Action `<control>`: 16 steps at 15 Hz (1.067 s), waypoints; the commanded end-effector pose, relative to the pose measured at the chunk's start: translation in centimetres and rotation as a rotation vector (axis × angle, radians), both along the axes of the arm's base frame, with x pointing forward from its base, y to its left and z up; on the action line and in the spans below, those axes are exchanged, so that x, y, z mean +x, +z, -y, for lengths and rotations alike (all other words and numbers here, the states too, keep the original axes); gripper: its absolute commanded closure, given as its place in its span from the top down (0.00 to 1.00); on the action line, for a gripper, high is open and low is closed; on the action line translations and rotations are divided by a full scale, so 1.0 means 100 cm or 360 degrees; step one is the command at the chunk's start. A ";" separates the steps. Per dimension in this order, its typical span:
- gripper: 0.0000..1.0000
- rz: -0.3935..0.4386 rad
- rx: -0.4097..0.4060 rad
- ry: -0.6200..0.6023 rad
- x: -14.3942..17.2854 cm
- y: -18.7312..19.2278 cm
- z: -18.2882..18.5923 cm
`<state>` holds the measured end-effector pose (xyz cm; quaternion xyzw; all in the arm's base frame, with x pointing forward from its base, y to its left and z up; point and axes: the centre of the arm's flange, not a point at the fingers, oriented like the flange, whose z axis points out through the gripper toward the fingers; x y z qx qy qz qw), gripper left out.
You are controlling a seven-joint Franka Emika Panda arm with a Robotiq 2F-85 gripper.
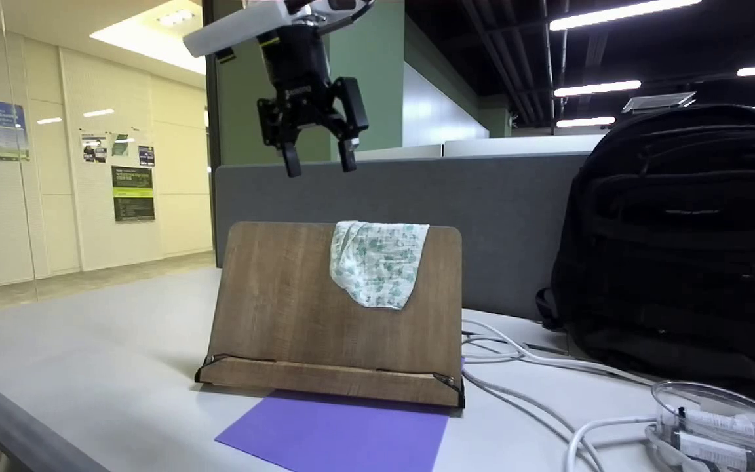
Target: Remove the cloth from the wooden object and put it on the table.
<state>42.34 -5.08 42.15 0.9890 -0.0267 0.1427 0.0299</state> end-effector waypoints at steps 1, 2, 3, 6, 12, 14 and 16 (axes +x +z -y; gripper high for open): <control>1.00 0.0169 -0.0121 -0.0103 0.024 -0.011 0.022; 1.00 0.0187 -0.0136 -0.0091 0.028 -0.014 0.027; 1.00 0.0174 -0.0126 -0.0059 0.033 -0.019 0.031; 1.00 0.0102 -0.0072 -0.0001 0.047 -0.038 0.034; 1.00 -0.0048 -0.0010 0.0255 0.070 -0.069 0.023; 1.00 -0.0081 0.0010 0.0351 0.075 -0.076 0.018; 1.00 -0.0101 0.0014 0.0423 0.080 -0.081 0.013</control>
